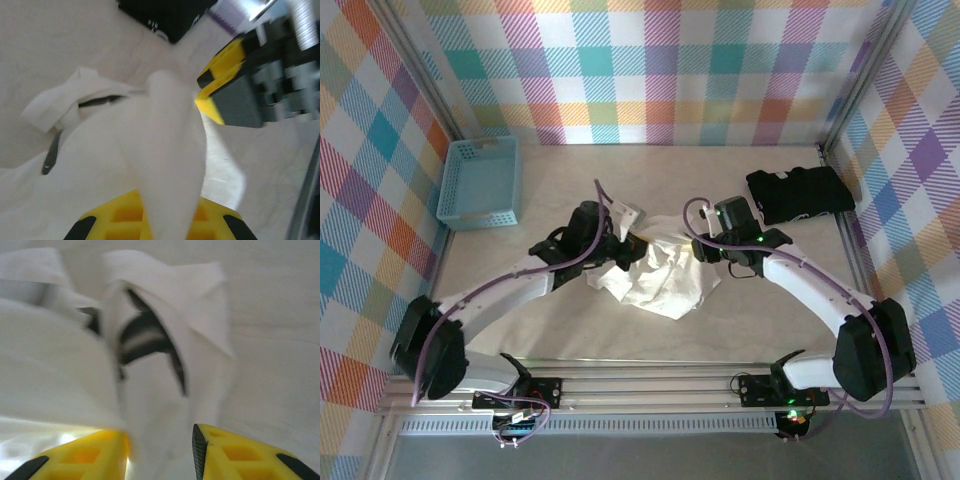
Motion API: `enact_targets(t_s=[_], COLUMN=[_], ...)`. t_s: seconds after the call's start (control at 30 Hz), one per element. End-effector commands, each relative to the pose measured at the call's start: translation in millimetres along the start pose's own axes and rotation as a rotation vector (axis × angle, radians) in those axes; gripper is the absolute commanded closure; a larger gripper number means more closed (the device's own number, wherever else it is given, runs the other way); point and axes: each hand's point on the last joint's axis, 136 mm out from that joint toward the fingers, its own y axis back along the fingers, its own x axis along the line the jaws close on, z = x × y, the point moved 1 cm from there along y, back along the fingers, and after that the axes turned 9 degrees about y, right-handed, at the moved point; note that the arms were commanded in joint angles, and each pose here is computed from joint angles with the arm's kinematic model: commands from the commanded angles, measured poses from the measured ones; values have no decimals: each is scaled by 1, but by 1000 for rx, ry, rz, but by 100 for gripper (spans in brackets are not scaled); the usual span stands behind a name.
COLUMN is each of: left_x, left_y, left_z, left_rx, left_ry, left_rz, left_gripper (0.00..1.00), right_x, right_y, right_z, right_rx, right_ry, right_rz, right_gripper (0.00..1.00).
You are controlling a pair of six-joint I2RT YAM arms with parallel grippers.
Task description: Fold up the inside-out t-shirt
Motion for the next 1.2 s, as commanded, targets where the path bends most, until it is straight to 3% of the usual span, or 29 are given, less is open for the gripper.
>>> enact_targets(t_s=[0.0,0.1,0.27,0.43,0.6,0.7,0.9,1.0,1.17], left_x=[-11,-13,-11,-8,-12,-14,-17,-16,-6], left_y=[23,33,42,45,46,47,49,51,53], left_z=[14,22,31,37,39,38,37,37,29], left_rx=[-45,-65,-79,-83,-75,-70,-67,-72,-57], left_ry=[43,45,81,121,145,147,145,139,142], left_rz=[-15,0,40,82,63,57,40,44,106], left_gripper=[100,100,100,100,100,100,100,100,100], right_x=[-30,-3,75,128,161,164,153,147,142], right_y=[20,37,78,92,76,57,35,27,35], right_z=[-2,14,26,19,31,40,59,58,48], right_rx=[-13,-142,-399,-469,-453,-428,-429,-401,-397], right_ry=[9,78,261,349,330,248,159,174,241], right_rz=[-179,-40,291,437,436,405,286,237,232], right_gripper=[57,51,45,44,48,51,48,66,78])
